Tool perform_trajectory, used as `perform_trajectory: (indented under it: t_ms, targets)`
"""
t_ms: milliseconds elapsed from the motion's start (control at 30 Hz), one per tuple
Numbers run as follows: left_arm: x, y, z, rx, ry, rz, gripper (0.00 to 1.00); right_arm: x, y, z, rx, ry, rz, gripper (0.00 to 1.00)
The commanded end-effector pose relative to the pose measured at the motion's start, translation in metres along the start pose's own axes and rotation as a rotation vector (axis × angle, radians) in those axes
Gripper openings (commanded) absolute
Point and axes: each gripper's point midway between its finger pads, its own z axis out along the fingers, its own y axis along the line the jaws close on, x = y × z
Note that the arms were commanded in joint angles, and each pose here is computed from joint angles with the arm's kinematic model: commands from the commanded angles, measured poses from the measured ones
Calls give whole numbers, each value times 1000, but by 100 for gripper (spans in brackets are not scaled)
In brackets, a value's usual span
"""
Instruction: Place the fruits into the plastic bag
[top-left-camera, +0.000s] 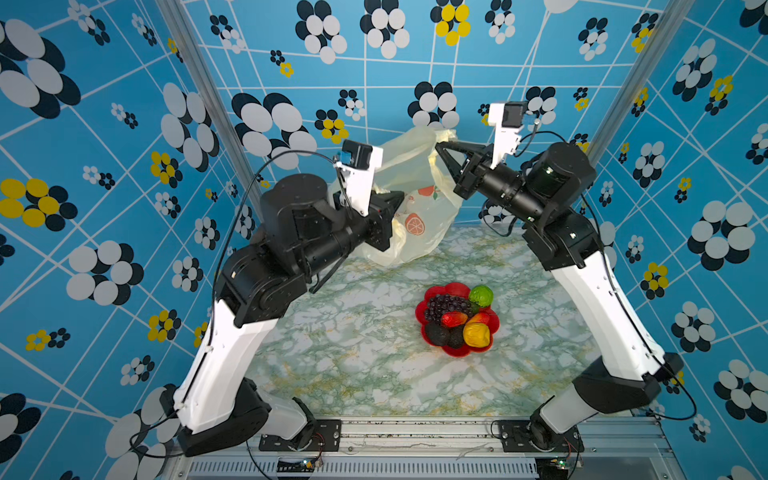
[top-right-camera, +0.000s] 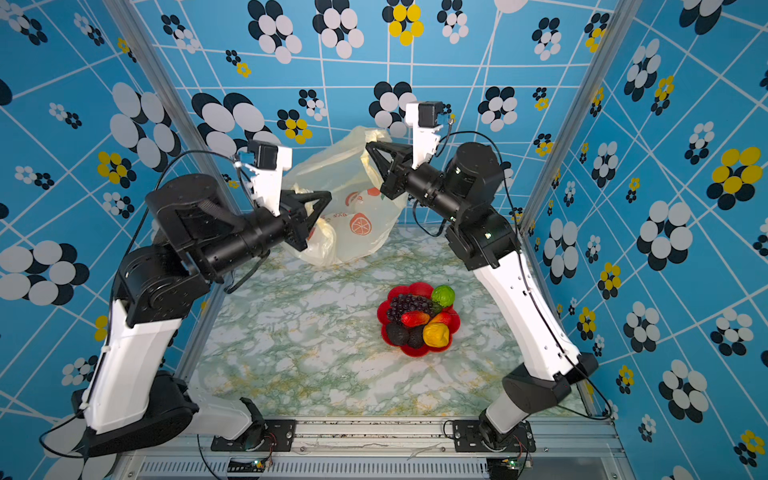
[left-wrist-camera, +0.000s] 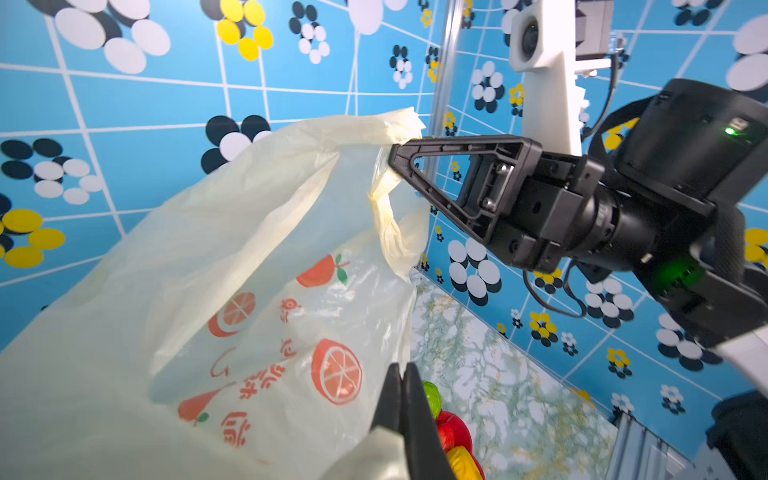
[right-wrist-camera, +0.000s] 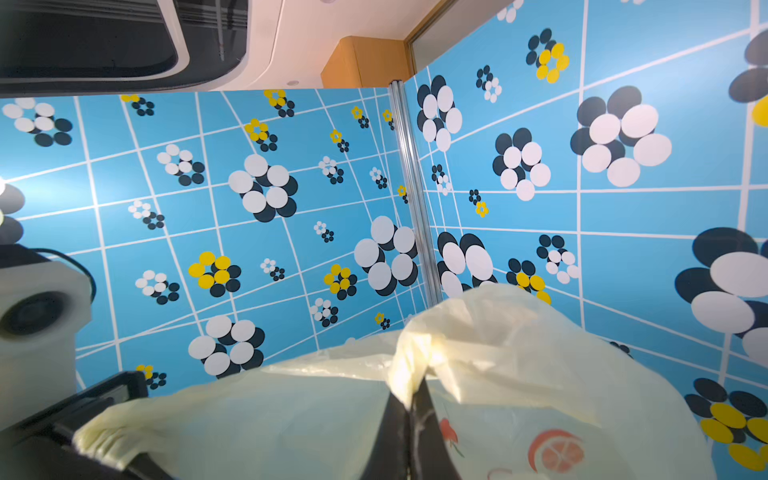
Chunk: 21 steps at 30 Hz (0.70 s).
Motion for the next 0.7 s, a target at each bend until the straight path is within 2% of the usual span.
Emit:
perform_trajectory:
  t_ms: [0, 67, 133, 167, 200, 300, 367, 433, 667]
  targets:
    - [16, 18, -4, -130, -52, 116, 0, 29, -15, -14, 66, 4, -45, 0]
    - [60, 31, 8, -193, 16, 118, 0, 84, -41, -21, 160, 112, -16, 0]
    - [119, 53, 24, -283, 140, 107, 0, 150, -67, -29, 242, 254, 34, 0]
    - [159, 69, 32, -321, 219, 55, 0, 193, -87, -33, 296, 348, 75, 0]
    - [201, 89, 39, -349, 300, -41, 0, 243, -110, -42, 368, 467, 143, 0]
    - [318, 137, 35, -426, 531, -366, 0, 342, -152, -63, 461, 706, 350, 0]
    - [355, 145, 29, -443, 609, -469, 0, 373, -160, -69, 478, 787, 416, 0]
    - [359, 145, 26, -440, 620, -486, 0, 378, -162, -68, 477, 805, 416, 0]
    - [318, 146, 36, -393, 575, -494, 0, 328, -166, -41, 462, 718, 342, 0]
